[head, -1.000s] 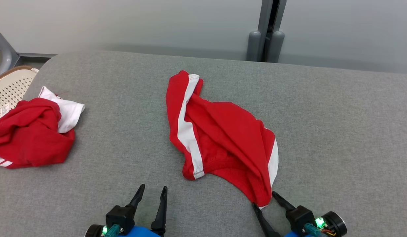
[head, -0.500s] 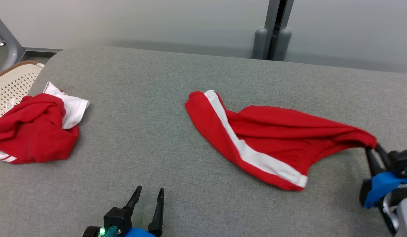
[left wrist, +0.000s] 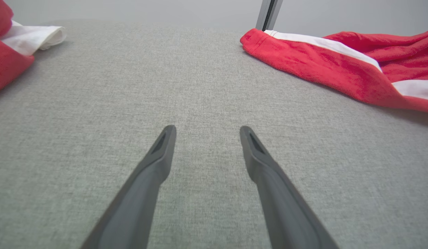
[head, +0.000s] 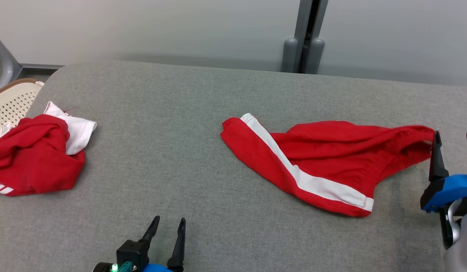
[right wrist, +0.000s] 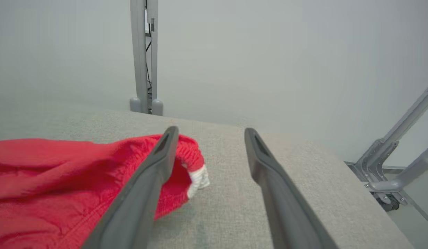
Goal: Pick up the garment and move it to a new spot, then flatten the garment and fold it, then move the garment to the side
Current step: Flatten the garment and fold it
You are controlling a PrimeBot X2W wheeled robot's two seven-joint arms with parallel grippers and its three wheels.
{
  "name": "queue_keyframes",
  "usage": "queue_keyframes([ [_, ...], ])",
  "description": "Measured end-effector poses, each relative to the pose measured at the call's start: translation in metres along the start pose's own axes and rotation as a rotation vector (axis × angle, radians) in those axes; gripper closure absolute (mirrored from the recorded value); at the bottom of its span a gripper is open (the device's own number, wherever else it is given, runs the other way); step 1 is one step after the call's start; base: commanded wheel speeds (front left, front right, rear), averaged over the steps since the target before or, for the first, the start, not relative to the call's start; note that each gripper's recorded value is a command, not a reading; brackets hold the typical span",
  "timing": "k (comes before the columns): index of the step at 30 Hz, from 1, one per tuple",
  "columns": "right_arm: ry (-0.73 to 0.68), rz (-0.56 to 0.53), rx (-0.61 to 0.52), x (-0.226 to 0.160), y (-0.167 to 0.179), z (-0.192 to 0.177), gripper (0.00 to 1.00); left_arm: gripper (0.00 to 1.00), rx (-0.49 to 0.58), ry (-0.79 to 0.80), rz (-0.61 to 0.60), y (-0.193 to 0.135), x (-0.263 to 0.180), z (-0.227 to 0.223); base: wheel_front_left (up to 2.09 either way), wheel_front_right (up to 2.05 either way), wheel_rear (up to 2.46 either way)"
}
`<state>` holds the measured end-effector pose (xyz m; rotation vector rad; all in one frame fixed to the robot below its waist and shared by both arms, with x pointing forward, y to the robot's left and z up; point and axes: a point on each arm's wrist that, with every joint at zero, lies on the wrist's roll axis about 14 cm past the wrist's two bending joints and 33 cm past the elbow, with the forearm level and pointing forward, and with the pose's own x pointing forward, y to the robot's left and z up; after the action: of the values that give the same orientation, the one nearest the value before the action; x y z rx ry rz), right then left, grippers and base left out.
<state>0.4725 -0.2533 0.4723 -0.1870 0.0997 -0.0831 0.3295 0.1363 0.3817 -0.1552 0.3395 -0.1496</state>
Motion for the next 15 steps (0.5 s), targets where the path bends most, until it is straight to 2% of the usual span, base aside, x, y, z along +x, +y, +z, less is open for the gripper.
queue_keyframes([
  [2, -0.041, -0.032, 0.045, -0.007, -0.002, 0.009, 0.0, 0.0, -0.003, -0.001, -0.007, -0.002, 0.001, 0.0, 0.0, 0.0, 0.0],
  [5, -0.02, -0.05, 0.074, -0.026, -0.003, -0.003, 0.0, 0.0, 0.001, -0.013, -0.024, -0.007, 0.003, 0.004, 0.0, 0.0, 0.0],
  [11, -0.016, -0.011, 0.143, -0.049, 0.015, -0.011, 0.0, 0.0, 0.009, -0.052, -0.047, -0.013, 0.009, 0.018, 0.0, 0.0, 0.0],
  [15, 0.008, 0.06, 0.179, -0.066, 0.039, -0.021, 0.0, 0.0, 0.006, -0.094, -0.074, -0.021, 0.021, 0.035, 0.0, 0.0, 0.0],
])
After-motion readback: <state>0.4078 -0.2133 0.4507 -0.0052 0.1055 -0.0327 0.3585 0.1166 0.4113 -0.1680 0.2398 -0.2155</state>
